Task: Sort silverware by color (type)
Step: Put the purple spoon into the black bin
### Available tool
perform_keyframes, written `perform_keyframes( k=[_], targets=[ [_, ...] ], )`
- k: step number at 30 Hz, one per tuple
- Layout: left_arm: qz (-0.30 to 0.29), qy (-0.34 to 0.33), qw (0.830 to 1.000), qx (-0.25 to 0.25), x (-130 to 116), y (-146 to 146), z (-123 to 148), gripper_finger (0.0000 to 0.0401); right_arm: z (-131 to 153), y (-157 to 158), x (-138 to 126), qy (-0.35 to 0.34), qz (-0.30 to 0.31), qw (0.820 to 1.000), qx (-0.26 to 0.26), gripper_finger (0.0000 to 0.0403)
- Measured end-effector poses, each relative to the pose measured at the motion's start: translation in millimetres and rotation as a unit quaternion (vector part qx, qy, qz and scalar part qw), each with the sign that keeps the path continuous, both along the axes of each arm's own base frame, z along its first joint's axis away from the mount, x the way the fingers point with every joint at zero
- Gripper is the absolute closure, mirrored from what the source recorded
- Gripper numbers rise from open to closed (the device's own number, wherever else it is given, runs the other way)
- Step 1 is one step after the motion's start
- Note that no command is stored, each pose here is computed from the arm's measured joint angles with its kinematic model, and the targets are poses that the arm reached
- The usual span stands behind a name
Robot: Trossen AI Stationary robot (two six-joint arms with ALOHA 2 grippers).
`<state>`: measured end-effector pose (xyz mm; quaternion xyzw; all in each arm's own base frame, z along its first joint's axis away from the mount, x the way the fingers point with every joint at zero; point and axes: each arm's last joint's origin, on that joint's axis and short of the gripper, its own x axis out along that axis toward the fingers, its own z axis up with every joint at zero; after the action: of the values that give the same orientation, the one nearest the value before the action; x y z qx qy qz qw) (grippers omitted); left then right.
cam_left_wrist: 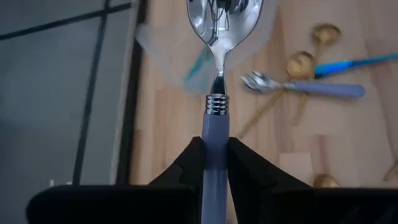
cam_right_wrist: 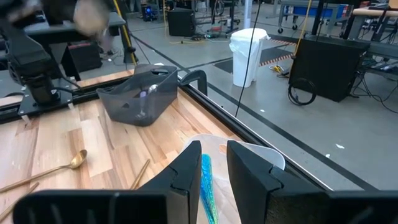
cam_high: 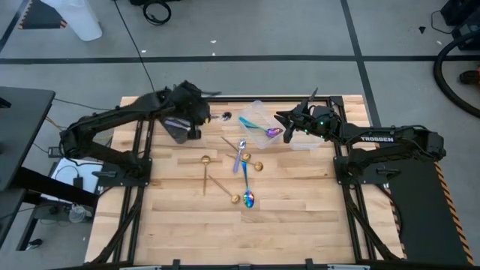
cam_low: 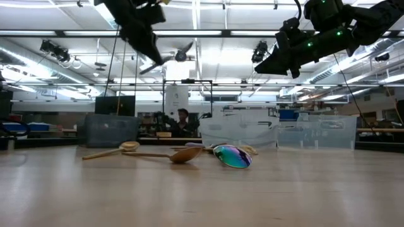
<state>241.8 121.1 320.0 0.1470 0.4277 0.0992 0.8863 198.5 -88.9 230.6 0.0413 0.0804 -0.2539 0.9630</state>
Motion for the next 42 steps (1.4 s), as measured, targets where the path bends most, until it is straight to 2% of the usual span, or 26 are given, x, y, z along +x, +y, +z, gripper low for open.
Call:
perform_keyframes(
  k=[13,18,26,31,37,42],
  targets=[
    [0.054,-0.038,0.997,0.032,-27,21,77,0.0347,0,0,0,0.000,0.000,1.000,0.000,0.0315],
    [0.075,-0.050,0.995,0.041,-40,26,99,0.0345,0,0,0,0.000,0.000,1.000,0.000,0.0315],
    [0.113,0.019,0.993,0.000,-62,34,90,0.0345,0,0,0,0.000,0.000,1.000,0.000,0.0315],
    [0.099,0.080,0.992,-0.012,-74,34,84,0.0345,0,0,0,0.000,0.000,1.000,0.000,0.0315],
    [0.090,0.105,0.990,-0.013,-78,37,81,0.0345,0,0,0,0.000,0.000,1.000,0.000,0.0315],
    [0.076,0.140,0.987,-0.026,-77,38,61,0.0345,0,0,0,0.000,0.000,1.000,0.000,0.0315]
  ],
)
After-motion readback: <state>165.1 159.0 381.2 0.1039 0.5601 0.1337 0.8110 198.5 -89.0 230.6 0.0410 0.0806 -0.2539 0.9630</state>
